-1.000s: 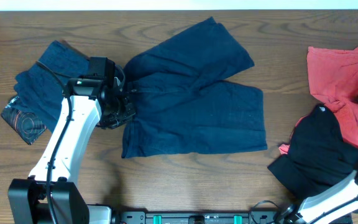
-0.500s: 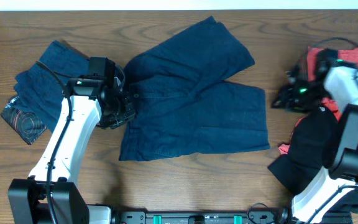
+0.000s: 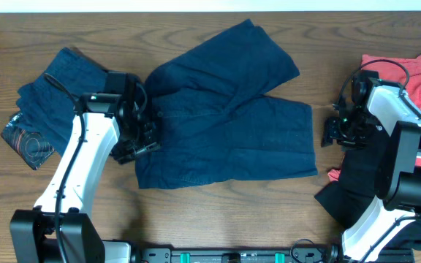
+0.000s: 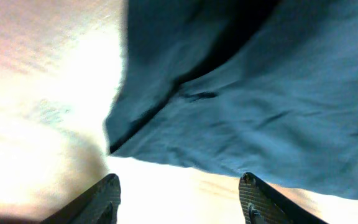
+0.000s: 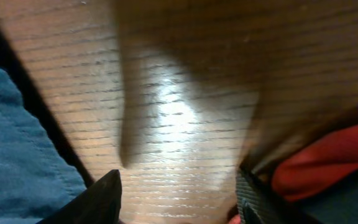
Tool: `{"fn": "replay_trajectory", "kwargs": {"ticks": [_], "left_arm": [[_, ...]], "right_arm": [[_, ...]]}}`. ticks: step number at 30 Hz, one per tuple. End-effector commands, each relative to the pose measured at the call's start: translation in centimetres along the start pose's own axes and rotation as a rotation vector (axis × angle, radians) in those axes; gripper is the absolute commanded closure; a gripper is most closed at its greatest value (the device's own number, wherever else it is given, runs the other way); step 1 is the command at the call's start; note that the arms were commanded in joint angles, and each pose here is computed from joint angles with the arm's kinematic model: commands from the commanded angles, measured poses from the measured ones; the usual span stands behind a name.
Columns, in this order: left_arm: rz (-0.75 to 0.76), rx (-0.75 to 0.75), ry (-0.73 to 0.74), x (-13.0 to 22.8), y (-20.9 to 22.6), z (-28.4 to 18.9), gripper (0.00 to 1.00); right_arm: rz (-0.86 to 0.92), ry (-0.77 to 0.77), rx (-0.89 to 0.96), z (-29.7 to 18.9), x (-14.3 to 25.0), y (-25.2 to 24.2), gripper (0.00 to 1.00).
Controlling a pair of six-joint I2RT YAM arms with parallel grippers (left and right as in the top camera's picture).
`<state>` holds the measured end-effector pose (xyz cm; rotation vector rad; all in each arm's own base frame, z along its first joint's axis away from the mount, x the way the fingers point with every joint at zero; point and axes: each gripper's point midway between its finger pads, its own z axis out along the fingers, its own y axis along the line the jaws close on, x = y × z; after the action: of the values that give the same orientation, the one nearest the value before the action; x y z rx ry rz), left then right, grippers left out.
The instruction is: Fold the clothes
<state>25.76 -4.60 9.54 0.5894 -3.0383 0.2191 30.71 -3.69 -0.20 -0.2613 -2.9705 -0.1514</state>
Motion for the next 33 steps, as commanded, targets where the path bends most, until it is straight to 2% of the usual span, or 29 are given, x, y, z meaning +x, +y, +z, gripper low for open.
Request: {"fn": "replay_trajectory", "kwargs": {"ticks": [1, 4, 6, 8, 11, 13, 15, 21, 28, 31, 33], "left_arm": [[-0.051, -0.087, 0.035, 1.2, 2.0, 1.1, 0.37], [-0.154, -0.116, 0.077, 2.6, 2.9, 2.3, 0.37], [-0.303, -0.138, 0.103, 3.7, 3.4, 3.1, 0.36], [-0.356, -0.121, 0.119, 4.3, 3.3, 3.9, 0.37], [-0.408, -0.096, 0.132, 5.2, 3.3, 5.0, 0.36], [-0.431, -0.084, 0.13, 5.6, 3.5, 5.6, 0.36], [-0.441, -0.045, 0.132, 6.0, 3.1, 6.3, 0.37], [-0.456, 0.001, 0.077, 5.8, 3.4, 8.6, 0.37], [-0.455, 0.04, 0.028, 5.0, 3.2, 9.9, 0.39], [-0.463, 0.042, 0.027, 4.9, 3.2, 9.9, 0.46], [-0.468, 0.046, 0.02, 4.7, 3.1, 9.9, 0.57]], "right_arm": [[0.014, -0.038, 0.008, -1.4, -0.4, -0.1, 0.41], [-0.001, -0.122, -0.046, -4.2, -1.1, 1.3, 0.39], [0.04, -0.187, -0.108, -6.4, -1.3, 2.5, 0.37], [0.109, -0.225, -0.144, -8.0, -1.0, 3.0, 0.35], [0.176, -0.257, -0.229, -9.8, -0.5, 4.4, 0.24], [0.198, -0.254, -0.281, -10.4, 0.1, 5.3, 0.09], [0.257, -0.222, -0.313, -10.2, 1.0, 5.7, 0.01], [0.42, -0.066, -0.371, -7.0, 4.1, 6.9, 0.01], [0.429, 0.01, -0.368, -3.9, 6.3, 7.4, 0.01], [0.43, 0.042, -0.358, -3.2, 7.3, 7.6, 0.01], [0.458, 0.072, -0.349, -2.5, 8.1, 7.6, 0.01]]}}
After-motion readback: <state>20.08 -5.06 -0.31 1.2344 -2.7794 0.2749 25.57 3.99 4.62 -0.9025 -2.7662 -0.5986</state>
